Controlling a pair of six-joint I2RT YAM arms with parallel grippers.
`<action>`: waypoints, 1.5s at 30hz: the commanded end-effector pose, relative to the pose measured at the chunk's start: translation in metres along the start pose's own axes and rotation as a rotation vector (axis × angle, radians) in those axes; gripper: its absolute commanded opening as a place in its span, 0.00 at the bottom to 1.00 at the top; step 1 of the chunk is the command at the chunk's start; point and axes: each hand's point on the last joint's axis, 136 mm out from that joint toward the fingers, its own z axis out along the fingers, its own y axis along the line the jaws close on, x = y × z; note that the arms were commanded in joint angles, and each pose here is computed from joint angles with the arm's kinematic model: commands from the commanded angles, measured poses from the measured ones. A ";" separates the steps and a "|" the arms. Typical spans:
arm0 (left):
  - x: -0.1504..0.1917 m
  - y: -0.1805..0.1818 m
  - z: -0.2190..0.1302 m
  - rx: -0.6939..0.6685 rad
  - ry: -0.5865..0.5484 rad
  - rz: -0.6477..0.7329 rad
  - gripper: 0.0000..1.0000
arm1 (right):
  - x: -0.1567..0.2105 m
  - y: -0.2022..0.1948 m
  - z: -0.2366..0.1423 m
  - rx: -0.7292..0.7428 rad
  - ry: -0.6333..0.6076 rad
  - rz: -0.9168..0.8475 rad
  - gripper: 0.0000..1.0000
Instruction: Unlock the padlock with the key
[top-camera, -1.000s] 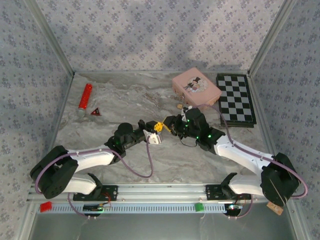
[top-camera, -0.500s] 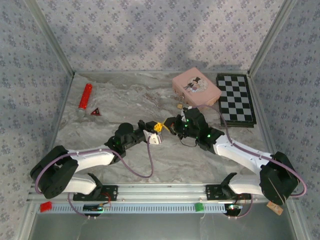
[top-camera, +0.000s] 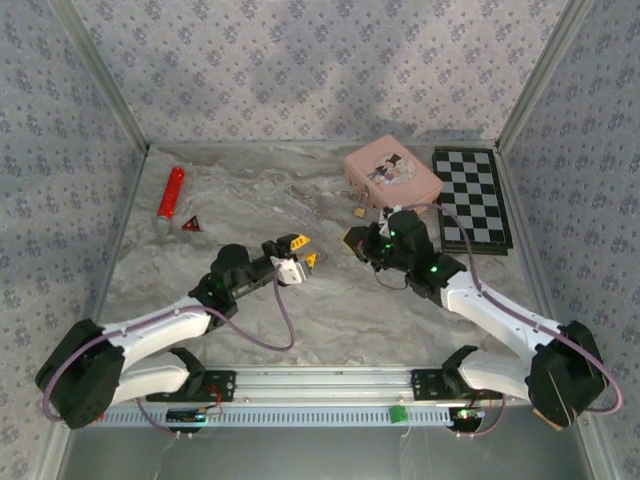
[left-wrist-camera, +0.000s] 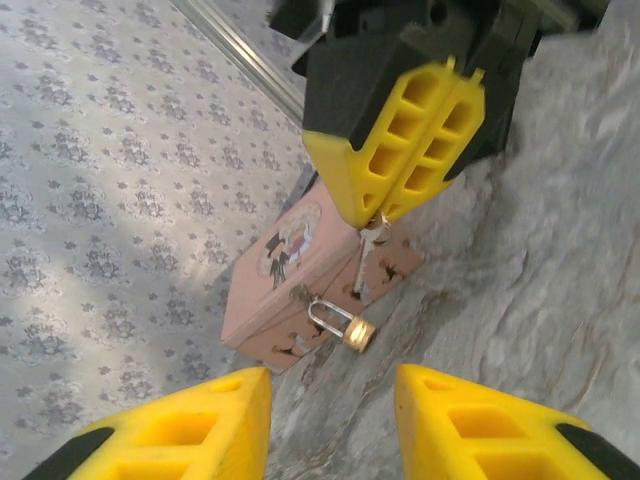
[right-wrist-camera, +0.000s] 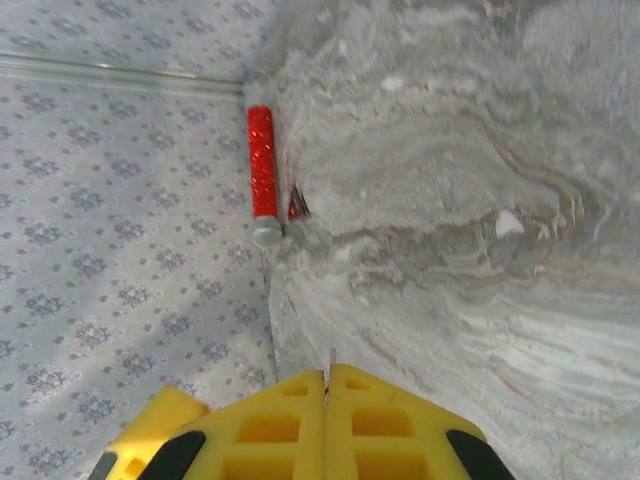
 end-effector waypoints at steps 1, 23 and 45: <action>-0.010 0.007 -0.009 -0.004 -0.014 -0.284 0.39 | -0.013 0.010 -0.012 -0.036 -0.039 -0.124 0.00; -0.060 0.050 0.024 0.275 -0.064 -1.546 0.42 | 0.018 0.093 -0.004 -0.552 -0.119 -0.516 0.00; -0.069 0.069 0.011 0.291 -0.156 -1.574 0.43 | 0.021 0.092 -0.016 -0.601 -0.114 -0.546 0.00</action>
